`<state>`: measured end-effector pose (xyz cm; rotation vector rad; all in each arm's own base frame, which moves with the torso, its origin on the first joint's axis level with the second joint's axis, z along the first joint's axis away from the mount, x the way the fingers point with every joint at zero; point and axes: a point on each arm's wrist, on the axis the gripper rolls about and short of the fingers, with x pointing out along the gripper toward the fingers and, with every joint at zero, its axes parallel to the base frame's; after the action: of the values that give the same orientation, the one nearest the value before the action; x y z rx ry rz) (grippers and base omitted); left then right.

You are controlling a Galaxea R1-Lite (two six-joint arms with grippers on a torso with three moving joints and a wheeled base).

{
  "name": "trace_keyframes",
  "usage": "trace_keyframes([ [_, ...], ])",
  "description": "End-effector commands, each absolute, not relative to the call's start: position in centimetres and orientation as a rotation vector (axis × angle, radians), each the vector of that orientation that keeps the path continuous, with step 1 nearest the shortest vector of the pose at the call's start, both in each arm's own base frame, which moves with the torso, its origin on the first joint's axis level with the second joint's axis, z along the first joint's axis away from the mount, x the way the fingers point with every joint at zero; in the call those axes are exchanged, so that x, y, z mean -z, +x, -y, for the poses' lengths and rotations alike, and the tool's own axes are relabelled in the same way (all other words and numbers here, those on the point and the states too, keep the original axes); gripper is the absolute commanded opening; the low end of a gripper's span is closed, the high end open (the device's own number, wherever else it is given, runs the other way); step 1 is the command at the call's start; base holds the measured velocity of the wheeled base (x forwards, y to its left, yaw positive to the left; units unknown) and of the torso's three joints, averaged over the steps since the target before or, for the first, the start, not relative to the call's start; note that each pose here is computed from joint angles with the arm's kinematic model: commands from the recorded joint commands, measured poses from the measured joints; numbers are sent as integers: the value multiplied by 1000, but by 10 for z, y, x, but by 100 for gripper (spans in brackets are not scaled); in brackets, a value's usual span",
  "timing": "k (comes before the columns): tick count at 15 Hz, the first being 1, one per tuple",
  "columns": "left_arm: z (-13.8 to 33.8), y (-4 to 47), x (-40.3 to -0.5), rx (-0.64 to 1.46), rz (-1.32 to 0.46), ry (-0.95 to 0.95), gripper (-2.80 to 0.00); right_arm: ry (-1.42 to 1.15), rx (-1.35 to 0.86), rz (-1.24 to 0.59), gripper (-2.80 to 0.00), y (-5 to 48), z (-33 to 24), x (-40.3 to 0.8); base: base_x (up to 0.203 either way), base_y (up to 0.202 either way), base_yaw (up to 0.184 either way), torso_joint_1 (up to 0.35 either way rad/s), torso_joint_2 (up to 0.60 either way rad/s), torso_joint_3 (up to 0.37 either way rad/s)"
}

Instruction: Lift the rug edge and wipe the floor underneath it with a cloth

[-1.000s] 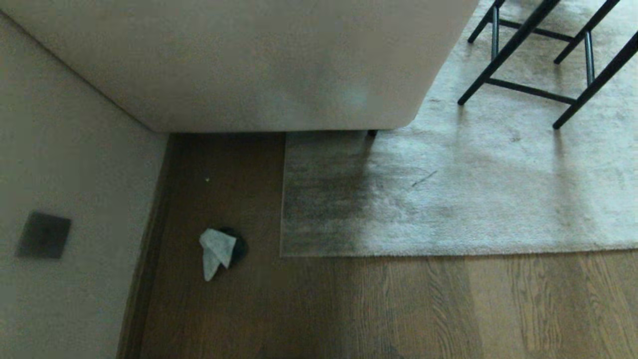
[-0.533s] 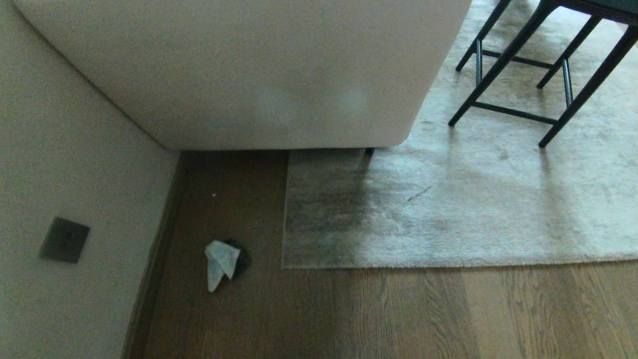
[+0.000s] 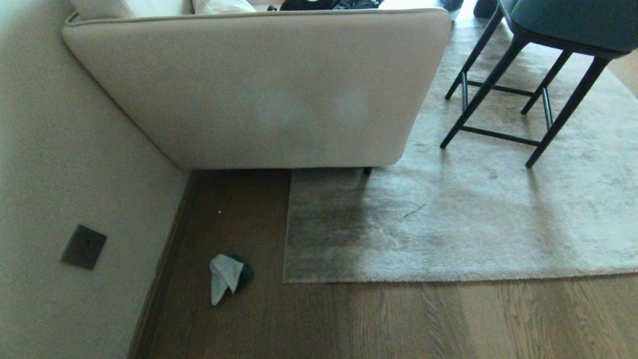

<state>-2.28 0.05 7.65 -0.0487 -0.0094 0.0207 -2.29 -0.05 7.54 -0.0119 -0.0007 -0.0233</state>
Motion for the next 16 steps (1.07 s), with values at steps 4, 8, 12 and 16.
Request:
trace_keyframes([
  [4,-1,-23,-76,-21,10,-49,-280,-12,23,0,-280,-23,1,-75,0,0,0,1,3,205],
  [8,-1,-23,-77,-21,11,-49,-280,-13,23,0,-280,-23,1,-75,0,0,0,-1,-3,200],
  [12,-1,-23,-77,-21,11,-49,-280,-13,23,0,-280,-23,1,-75,0,0,0,3,3,205],
  [16,-1,-23,-77,-21,11,-49,-280,-12,23,0,-280,-23,1,-75,0,0,0,3,4,207],
])
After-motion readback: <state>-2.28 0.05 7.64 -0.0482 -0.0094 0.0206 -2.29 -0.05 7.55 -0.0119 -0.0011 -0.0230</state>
